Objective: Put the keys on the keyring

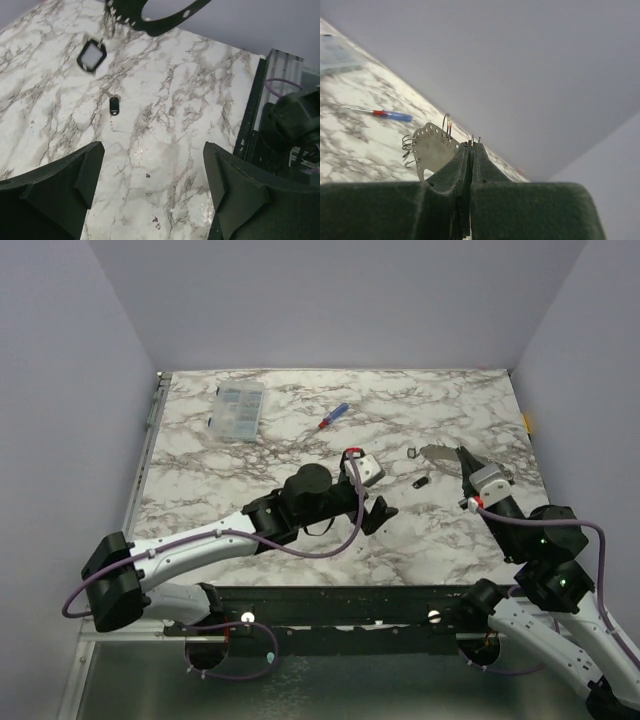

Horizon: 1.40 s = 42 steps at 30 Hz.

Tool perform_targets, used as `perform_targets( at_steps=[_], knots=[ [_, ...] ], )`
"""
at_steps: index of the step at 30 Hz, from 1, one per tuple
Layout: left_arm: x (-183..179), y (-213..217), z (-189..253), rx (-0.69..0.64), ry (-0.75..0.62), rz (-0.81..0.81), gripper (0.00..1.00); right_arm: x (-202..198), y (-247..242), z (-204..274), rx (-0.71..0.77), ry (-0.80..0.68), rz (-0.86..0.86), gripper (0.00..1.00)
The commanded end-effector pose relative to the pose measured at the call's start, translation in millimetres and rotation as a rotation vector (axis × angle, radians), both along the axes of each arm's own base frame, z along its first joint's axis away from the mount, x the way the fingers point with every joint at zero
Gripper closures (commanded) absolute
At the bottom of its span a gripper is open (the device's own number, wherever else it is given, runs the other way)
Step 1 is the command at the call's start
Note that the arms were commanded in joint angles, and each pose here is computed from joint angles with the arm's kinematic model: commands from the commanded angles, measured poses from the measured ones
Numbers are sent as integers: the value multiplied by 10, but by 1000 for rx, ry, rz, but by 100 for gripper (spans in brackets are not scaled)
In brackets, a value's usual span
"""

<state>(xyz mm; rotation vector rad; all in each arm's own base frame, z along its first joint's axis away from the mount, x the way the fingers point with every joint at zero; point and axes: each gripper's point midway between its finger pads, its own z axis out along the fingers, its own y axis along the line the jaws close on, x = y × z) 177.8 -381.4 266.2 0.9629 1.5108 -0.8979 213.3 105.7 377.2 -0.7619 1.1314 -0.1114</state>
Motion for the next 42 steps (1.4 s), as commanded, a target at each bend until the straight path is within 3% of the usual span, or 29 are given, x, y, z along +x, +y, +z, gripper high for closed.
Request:
perform_targets(
  at_steps=[1, 4, 8, 14, 19, 21, 26, 42],
  knots=[
    [473, -101, -88, 5, 123, 137, 11, 188, -498, 188, 138, -47, -308, 99],
    [802, -171, -298, 35, 200, 299, 13, 219, -714, 251, 185, -87, -440, 99],
    [1018, -456, -590, 75, 272, 352, 22, 240, -827, 372, 228, -126, -518, 99],
    [1450, -799, -978, 106, 341, 549, 32, 252, -820, 628, 258, -177, -521, 99],
    [1674, -1102, -1440, 212, 384, 747, 40, 214, -841, 744, 274, -200, -516, 99],
    [1668, -1285, -1592, 247, 404, 759, 45, 185, -860, 783, 282, -208, -513, 99],
    [1624, -1600, -1796, 280, 368, 776, 46, 114, -896, 843, 292, -213, -499, 99],
    [1901, -1760, -2009, 270, 240, 844, 59, -11, -884, 802, 338, -181, -417, 99]
  ],
)
